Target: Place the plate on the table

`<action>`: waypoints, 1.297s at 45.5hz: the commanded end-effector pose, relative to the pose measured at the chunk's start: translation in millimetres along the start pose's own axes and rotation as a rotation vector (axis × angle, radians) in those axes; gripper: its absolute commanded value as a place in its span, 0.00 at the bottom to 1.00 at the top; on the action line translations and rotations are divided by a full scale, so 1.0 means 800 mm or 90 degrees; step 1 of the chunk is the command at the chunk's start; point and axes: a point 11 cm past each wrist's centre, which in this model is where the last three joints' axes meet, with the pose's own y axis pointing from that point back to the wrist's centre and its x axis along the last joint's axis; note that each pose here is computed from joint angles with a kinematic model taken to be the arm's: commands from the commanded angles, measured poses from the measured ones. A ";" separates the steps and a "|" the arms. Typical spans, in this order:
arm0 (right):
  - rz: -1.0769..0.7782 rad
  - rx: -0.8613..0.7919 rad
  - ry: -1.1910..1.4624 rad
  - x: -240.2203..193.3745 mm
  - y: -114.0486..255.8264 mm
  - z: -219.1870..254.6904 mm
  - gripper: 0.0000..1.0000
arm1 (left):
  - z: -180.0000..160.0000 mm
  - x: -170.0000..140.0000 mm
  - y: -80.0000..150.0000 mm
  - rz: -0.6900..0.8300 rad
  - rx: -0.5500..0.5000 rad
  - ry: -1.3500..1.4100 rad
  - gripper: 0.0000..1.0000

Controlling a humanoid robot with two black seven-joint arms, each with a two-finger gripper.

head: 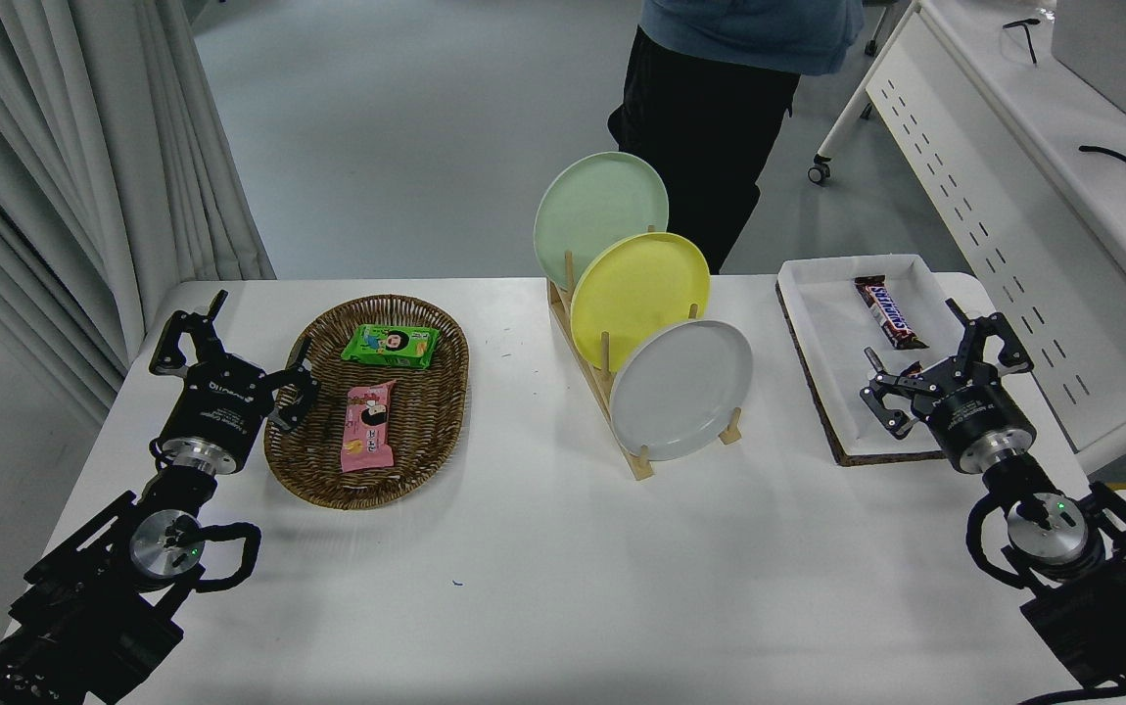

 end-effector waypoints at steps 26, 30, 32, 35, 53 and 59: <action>-0.004 0.002 0.002 -0.003 -0.003 -0.004 0.99 | 0.000 0.000 0.000 0.001 0.000 0.000 1.00; -0.006 0.002 0.004 -0.003 -0.003 -0.005 0.99 | 0.000 0.000 0.000 0.001 0.000 0.000 1.00; -0.007 0.004 0.004 -0.003 -0.003 -0.008 0.99 | 0.000 0.000 0.000 0.001 0.000 0.000 1.00; -0.006 0.004 0.005 -0.003 -0.003 -0.008 0.99 | 0.000 0.000 0.000 0.000 0.000 0.000 1.00; -0.039 -0.059 0.132 -0.022 -0.015 -0.020 0.99 | 0.000 0.000 0.000 0.001 0.000 0.000 1.00; -0.054 -0.136 0.276 -0.021 -0.014 -0.032 0.99 | 0.000 0.000 0.000 0.001 0.000 0.000 1.00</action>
